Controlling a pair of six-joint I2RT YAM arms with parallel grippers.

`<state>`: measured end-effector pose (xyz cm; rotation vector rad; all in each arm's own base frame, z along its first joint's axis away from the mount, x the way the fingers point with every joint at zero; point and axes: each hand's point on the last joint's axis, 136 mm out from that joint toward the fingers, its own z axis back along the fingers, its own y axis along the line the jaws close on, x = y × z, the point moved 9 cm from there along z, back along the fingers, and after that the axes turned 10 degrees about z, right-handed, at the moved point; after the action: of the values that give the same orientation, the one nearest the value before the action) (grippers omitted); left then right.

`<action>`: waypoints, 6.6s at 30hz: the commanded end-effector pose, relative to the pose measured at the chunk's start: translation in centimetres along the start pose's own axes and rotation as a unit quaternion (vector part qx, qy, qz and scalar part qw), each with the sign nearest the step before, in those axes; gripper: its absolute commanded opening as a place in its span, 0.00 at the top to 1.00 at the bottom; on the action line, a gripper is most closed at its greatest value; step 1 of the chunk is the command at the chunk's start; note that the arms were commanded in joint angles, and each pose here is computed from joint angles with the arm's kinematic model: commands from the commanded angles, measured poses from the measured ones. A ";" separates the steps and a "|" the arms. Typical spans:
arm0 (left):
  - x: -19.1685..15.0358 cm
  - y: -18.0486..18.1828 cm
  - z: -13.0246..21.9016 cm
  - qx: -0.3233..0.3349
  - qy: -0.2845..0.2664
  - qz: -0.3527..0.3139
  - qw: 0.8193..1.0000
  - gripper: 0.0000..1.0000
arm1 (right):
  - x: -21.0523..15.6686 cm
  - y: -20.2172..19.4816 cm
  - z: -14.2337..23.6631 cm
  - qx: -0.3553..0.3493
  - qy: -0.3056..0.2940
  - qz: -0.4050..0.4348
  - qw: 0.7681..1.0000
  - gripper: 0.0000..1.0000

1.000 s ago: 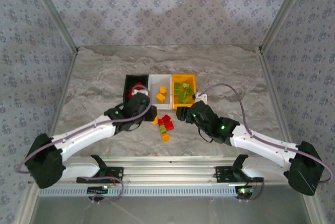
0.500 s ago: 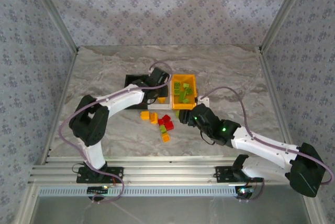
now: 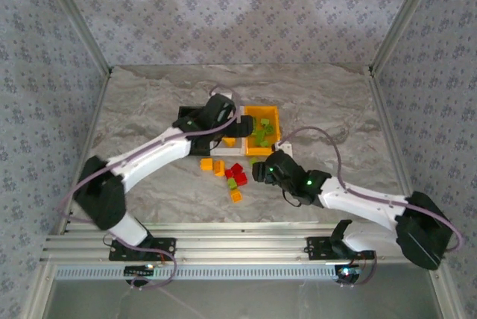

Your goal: Sort the legos into containers by color

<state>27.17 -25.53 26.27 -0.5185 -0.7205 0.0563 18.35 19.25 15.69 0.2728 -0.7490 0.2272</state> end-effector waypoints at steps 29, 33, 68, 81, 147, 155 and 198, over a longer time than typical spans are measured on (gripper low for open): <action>-13.9 13.9 10.0 0.008 -0.004 0.125 0.992 0.00 | 2.0 1.4 -9.1 -0.004 0.049 0.036 0.998 0.68; -13.8 13.9 10.0 0.011 -0.004 0.122 0.992 0.00 | 2.2 1.9 -6.4 -0.003 0.023 0.041 0.999 0.73; -14.8 15.9 10.9 0.026 -0.016 0.138 0.990 0.00 | 10.6 2.0 -2.5 -0.035 -0.013 0.016 0.999 0.22; -15.0 16.4 11.0 0.030 -0.020 0.145 0.989 0.00 | 0.3 6.8 -2.9 0.019 0.064 0.070 0.995 0.21; -14.7 17.9 13.3 0.060 -0.043 0.166 0.983 0.00 | 17.4 18.1 -13.8 0.097 -0.044 0.112 0.988 0.62; -14.6 17.6 13.1 0.051 -0.038 0.162 0.985 0.00 | 20.1 17.7 -13.8 0.101 -0.088 0.093 0.987 0.26; -19.3 4.7 -2.0 0.061 0.211 -0.070 0.973 0.24 | 2.6 -2.6 7.8 -0.017 -0.147 -0.055 0.987 0.17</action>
<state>14.33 -26.29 11.01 -0.3841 -0.3290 -0.1169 16.35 15.25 23.05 0.3585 -1.0228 0.0976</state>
